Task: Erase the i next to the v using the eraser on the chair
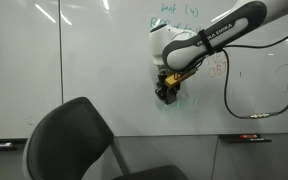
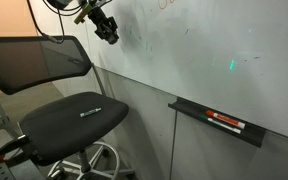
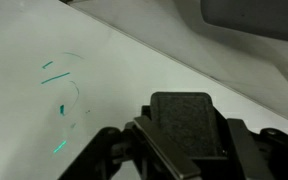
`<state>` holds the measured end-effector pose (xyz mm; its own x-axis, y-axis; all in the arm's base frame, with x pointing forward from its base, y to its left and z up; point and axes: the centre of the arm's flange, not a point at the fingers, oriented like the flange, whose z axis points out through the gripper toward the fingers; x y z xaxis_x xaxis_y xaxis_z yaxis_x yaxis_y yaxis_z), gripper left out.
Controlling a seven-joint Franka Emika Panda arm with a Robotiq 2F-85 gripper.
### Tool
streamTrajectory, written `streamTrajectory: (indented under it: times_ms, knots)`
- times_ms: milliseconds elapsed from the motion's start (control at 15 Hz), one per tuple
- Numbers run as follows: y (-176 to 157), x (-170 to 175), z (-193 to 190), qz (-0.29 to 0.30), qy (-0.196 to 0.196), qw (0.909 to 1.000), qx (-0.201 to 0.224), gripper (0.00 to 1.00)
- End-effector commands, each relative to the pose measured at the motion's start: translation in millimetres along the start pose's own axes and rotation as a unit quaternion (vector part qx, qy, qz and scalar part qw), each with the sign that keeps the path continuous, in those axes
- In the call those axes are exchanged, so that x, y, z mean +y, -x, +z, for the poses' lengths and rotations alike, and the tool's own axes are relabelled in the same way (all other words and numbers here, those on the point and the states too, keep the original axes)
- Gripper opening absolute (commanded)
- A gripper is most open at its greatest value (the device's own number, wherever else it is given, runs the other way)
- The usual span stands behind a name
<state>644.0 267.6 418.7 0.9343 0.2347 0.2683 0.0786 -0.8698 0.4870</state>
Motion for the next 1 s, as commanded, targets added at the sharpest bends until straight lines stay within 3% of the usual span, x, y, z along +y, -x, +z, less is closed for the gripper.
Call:
streamTrajectory:
  times_ms: [0, 467, 933]
  knots:
    - [-31.8, 2.7, 0.4, 0.002, 0.019, 0.9998, 0.006, 0.32]
    - [-52.1, 26.0, 29.2, 0.039, 0.038, 0.9984, -0.013, 0.32]
    - [-53.5, 33.1, 66.5, 0.057, 0.050, 0.9948, -0.068, 0.32]
